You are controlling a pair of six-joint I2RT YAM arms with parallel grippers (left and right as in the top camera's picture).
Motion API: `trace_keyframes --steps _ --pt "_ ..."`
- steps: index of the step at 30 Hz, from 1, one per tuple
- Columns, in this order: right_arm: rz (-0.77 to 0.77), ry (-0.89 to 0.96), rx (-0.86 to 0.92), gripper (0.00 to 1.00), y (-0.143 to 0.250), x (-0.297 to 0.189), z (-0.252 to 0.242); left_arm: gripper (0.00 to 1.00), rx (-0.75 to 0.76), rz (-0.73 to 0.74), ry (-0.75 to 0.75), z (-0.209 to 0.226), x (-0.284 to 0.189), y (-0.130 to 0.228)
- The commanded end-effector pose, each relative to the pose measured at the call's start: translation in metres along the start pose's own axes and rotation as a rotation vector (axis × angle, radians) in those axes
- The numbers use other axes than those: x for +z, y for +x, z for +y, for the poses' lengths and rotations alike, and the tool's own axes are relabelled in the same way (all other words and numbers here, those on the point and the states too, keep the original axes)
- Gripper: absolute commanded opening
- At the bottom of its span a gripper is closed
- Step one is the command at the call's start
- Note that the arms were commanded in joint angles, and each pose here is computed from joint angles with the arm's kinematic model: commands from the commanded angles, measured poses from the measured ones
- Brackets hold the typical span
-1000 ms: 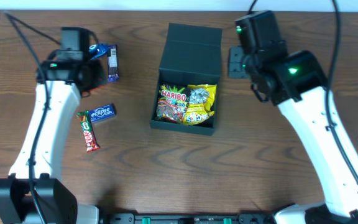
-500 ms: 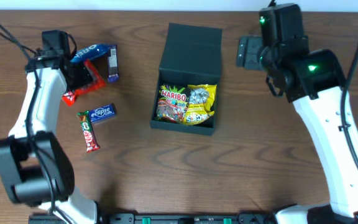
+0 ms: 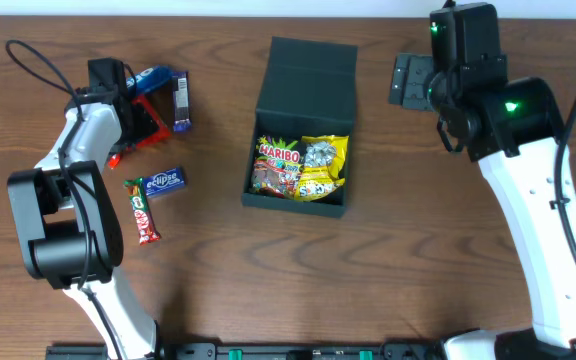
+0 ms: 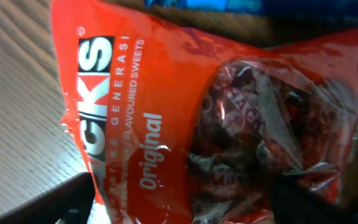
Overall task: Pack container
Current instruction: 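Grasp the red Hacks bag and carry it to the box with the left gripper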
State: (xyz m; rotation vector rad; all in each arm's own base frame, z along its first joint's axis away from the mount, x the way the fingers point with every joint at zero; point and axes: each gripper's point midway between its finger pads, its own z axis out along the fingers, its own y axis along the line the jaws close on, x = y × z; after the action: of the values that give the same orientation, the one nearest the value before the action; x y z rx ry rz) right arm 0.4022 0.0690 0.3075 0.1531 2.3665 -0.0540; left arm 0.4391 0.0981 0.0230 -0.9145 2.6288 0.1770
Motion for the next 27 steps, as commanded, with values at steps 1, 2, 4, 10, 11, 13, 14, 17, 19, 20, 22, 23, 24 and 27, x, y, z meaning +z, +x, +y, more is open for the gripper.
trace_keyframes --steps 1,2,4,10,11,13,14,17,19,20,22,23,24,27 --pt "-0.01 0.002 -0.007 0.86 -0.003 -0.004 -0.003 0.69 0.006 0.043 -0.022 0.003 0.017 0.011" --pt "-0.011 0.002 -0.007 0.86 -0.003 -0.004 -0.003 0.61 0.008 0.049 -0.024 0.003 0.018 0.012" --pt "-0.012 0.001 -0.006 0.86 -0.003 -0.004 -0.003 0.48 0.009 0.057 -0.024 0.003 0.018 0.014" --pt "-0.012 0.001 -0.005 0.86 -0.003 -0.004 -0.003 0.18 0.012 0.072 -0.028 0.005 0.018 0.018" --pt "-0.012 0.001 -0.006 0.86 -0.003 -0.004 -0.003 0.13 0.013 0.08 -0.03 0.005 0.018 0.02" --pt "-0.011 0.001 -0.006 0.86 -0.003 -0.004 -0.003 0.06 0.016 0.095 -0.032 0.006 0.017 0.023" --pt "-0.011 0.001 -0.006 0.86 -0.003 -0.004 -0.003 0.06 0.018 0.104 -0.037 0.008 0.016 0.025" --pt "-0.012 0.001 -0.006 0.86 -0.003 -0.004 -0.003 0.06 0.02 0.117 -0.045 0.011 0.008 0.027" --pt "-0.014 0.001 -0.005 0.85 -0.003 -0.004 -0.003 0.06 0.015 0.098 -0.034 0.011 -0.009 0.022" --pt "-0.016 0.0 -0.004 0.84 -0.004 -0.004 -0.003 0.06 0.01 0.079 -0.024 0.011 -0.019 0.017" --pt "-0.02 -0.001 0.001 0.83 -0.005 -0.004 -0.002 0.06 -0.015 0.037 -0.002 0.01 -0.041 0.008" --pt "-0.02 -0.001 0.005 0.82 -0.005 -0.004 -0.002 0.06 -0.028 0.011 0.013 0.01 -0.055 0.002" --pt "-0.021 -0.002 0.012 0.82 -0.005 -0.004 -0.002 0.06 -0.033 -0.023 0.032 0.009 -0.071 -0.004" --pt "-0.02 -0.007 0.016 0.81 -0.005 -0.005 -0.002 0.06 0.061 -0.144 0.098 0.006 -0.126 -0.021"
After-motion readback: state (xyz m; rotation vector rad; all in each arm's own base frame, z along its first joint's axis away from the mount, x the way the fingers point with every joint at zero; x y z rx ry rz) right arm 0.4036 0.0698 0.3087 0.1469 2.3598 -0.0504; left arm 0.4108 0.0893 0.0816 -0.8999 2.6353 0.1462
